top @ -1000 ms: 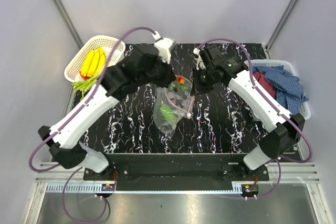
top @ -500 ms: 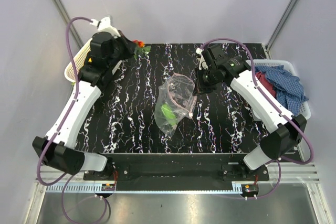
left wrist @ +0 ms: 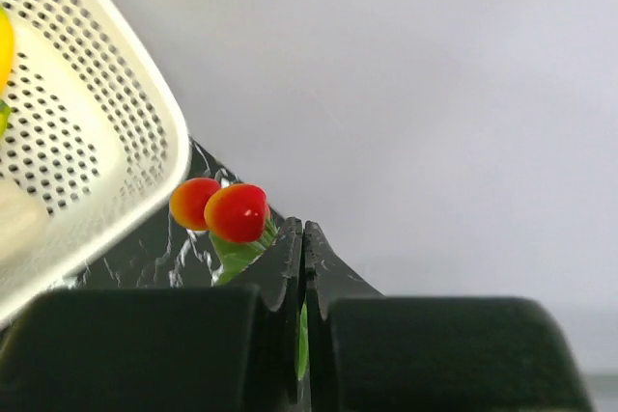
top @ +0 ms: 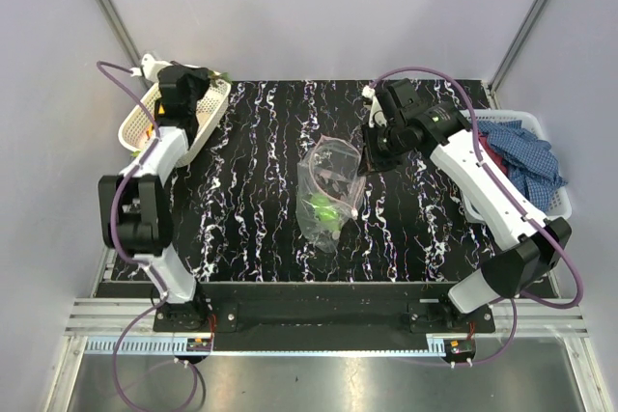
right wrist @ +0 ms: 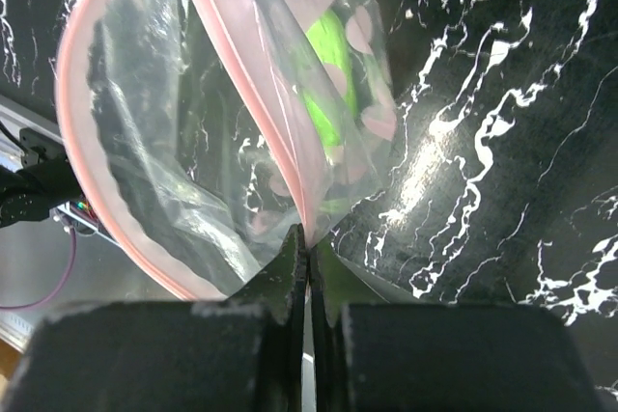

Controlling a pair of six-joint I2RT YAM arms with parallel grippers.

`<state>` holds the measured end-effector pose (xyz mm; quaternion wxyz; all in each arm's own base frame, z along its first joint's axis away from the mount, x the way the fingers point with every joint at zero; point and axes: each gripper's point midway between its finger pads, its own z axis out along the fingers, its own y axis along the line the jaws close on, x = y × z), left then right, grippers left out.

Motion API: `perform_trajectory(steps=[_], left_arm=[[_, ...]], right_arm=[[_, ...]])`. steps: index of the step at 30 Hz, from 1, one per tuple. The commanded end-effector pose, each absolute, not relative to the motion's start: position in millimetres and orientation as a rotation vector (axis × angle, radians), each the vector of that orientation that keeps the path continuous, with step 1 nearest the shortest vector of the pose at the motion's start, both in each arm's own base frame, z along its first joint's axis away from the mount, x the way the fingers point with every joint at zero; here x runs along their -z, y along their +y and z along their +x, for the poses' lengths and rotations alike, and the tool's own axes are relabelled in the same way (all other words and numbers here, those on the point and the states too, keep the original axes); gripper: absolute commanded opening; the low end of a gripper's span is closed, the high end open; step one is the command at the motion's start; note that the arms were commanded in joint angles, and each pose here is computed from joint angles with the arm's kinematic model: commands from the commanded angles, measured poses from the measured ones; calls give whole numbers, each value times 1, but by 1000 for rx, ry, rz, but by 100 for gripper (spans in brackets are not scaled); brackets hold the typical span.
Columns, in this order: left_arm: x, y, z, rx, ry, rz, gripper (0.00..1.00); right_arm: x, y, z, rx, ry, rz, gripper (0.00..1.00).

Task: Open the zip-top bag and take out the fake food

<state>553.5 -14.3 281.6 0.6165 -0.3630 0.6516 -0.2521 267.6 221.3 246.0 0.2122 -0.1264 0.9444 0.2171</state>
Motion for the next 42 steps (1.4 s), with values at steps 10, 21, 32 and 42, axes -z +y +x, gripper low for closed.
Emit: perform_trajectory(steps=[10, 21, 32, 42], left_arm=[[-259, 62, 616, 650, 1445, -998, 70], [-243, -99, 494, 855, 1758, -733, 63], [-320, -234, 340, 955, 1832, -181, 52], [-309, -321, 298, 957, 2069, -147, 21]], right_arm=[[-260, 220, 278, -572, 2585, -407, 0], [-257, 234, 277, -666, 2590, -392, 0], [-260, 248, 280, -774, 2574, -355, 0], [-278, 261, 273, -913, 2526, -297, 0]])
